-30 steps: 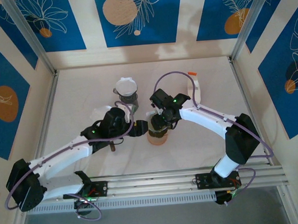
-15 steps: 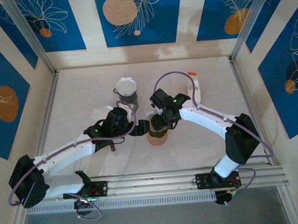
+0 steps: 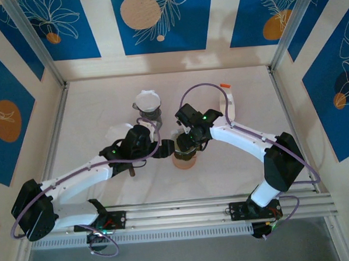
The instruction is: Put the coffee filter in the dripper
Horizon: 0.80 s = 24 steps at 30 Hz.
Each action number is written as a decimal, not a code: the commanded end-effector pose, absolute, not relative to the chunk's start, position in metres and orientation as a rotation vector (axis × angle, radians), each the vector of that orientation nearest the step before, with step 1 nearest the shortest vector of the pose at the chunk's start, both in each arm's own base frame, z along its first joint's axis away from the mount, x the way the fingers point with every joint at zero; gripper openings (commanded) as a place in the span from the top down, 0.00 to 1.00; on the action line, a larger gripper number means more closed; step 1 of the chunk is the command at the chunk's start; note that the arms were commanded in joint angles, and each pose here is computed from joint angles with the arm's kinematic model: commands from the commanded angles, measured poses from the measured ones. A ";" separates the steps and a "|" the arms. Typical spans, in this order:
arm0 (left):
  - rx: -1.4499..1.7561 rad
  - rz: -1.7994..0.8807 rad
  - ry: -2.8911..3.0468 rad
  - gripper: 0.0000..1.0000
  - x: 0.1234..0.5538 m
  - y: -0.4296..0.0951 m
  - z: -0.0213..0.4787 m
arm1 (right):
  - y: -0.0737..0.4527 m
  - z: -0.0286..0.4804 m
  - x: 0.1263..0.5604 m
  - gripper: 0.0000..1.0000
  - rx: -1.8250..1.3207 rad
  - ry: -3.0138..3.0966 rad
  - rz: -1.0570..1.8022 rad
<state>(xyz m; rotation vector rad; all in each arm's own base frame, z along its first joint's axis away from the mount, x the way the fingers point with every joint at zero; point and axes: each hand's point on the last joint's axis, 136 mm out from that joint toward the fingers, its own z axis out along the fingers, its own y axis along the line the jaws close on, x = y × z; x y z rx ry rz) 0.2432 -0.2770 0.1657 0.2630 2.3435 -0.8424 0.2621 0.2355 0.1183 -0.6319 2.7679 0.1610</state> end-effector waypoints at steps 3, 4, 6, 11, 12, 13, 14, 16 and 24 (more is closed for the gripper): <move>0.259 -0.859 2.316 0.21 0.243 -0.279 0.175 | 0.239 0.157 0.263 0.33 -0.579 2.674 0.241; 0.260 -0.862 2.314 0.21 0.243 -0.279 0.175 | 0.238 0.162 0.262 0.33 -0.569 2.662 0.251; 0.259 -0.866 2.314 0.21 0.243 -0.280 0.175 | 0.234 0.174 0.261 0.32 -0.541 2.636 0.272; 0.258 -0.877 2.313 0.20 0.242 -0.281 0.175 | 0.213 0.188 0.257 0.32 -0.443 2.605 0.294; 0.256 -0.877 2.314 0.20 0.242 -0.281 0.175 | 0.208 0.188 0.256 0.32 -0.427 2.603 0.292; 0.256 -0.878 2.313 0.20 0.242 -0.281 0.175 | 0.204 0.188 0.255 0.32 -0.412 2.604 0.291; 0.254 -0.877 2.312 0.20 0.242 -0.280 0.176 | 0.200 0.185 0.254 0.32 -0.397 2.611 0.288; 0.252 -0.874 2.315 0.20 0.242 -0.280 0.174 | 0.194 0.180 0.252 0.32 -0.379 2.625 0.286; 0.247 -0.859 2.322 0.20 0.243 -0.279 0.172 | 0.189 0.174 0.250 0.33 -0.357 2.633 0.286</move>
